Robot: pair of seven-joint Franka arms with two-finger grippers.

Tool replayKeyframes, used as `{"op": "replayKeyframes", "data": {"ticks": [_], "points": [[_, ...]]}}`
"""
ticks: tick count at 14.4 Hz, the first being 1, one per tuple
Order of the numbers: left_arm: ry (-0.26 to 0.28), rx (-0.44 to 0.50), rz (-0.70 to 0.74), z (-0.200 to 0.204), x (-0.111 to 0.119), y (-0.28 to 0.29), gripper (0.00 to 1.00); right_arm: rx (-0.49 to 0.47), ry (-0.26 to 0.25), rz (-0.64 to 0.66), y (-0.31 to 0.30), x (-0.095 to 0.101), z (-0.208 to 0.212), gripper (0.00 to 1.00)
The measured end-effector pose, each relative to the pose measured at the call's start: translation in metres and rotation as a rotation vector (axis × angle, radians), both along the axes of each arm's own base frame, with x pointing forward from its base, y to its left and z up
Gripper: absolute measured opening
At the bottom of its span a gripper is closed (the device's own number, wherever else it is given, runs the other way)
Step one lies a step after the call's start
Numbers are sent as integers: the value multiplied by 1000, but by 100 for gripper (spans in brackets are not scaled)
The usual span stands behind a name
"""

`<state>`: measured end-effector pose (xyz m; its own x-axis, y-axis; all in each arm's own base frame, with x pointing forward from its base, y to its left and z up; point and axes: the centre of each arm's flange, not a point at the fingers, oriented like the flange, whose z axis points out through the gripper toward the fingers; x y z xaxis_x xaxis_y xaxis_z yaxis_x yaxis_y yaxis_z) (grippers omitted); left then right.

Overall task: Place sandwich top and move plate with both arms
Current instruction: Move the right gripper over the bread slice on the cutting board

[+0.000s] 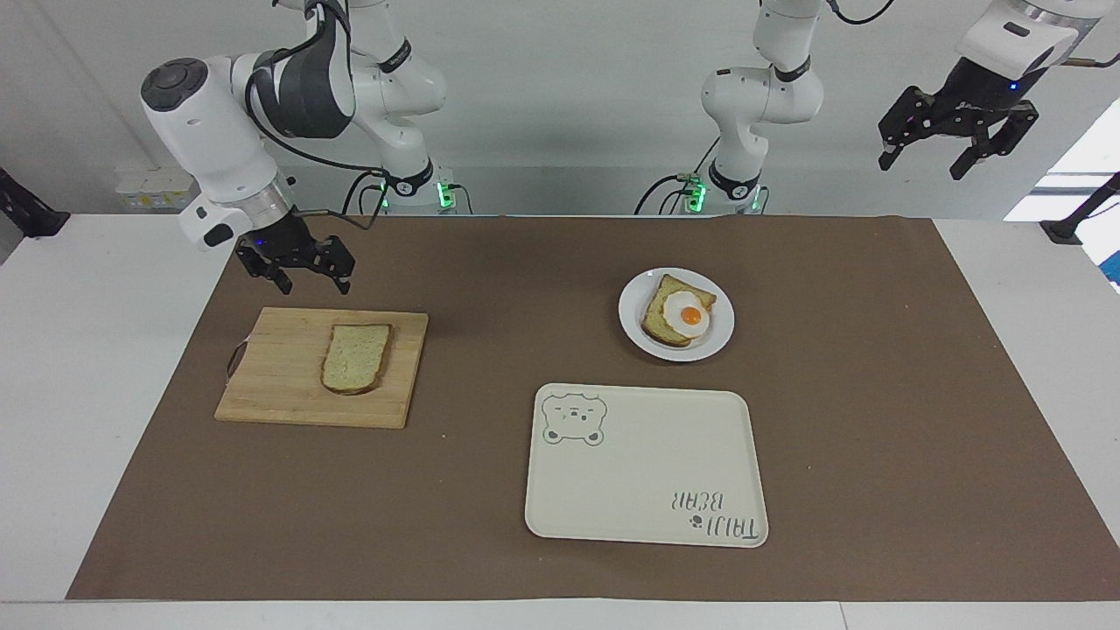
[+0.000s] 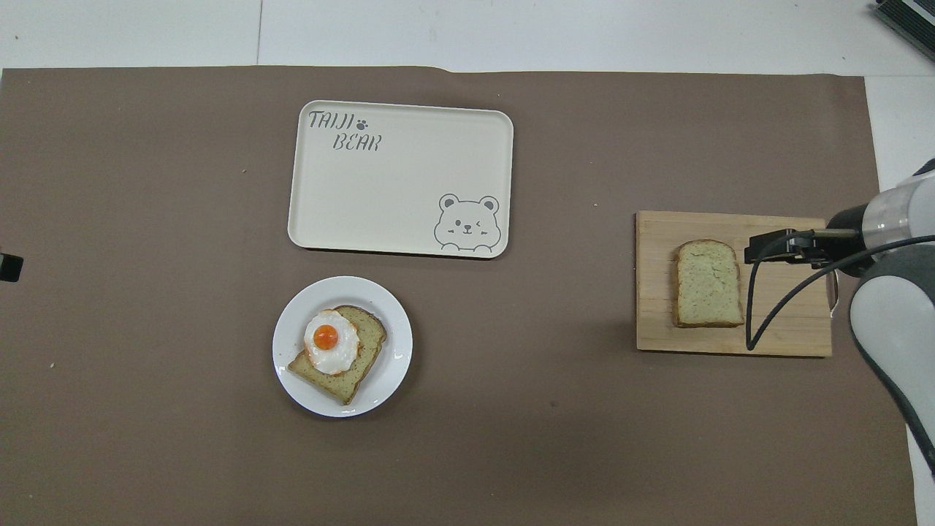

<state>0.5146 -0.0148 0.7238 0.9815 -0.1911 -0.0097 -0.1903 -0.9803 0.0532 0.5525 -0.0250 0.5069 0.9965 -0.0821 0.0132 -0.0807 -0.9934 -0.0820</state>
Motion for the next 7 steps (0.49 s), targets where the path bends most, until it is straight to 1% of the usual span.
{"op": "replayKeyframes", "data": {"ticks": [5, 7], "points": [[0, -1, 0, 1, -2, 0, 100, 14, 4, -10, -7, 9, -22, 100], [1, -2, 0, 1, -4, 1, 100, 14, -5, -3, -8, 12, -35, 100]]}}
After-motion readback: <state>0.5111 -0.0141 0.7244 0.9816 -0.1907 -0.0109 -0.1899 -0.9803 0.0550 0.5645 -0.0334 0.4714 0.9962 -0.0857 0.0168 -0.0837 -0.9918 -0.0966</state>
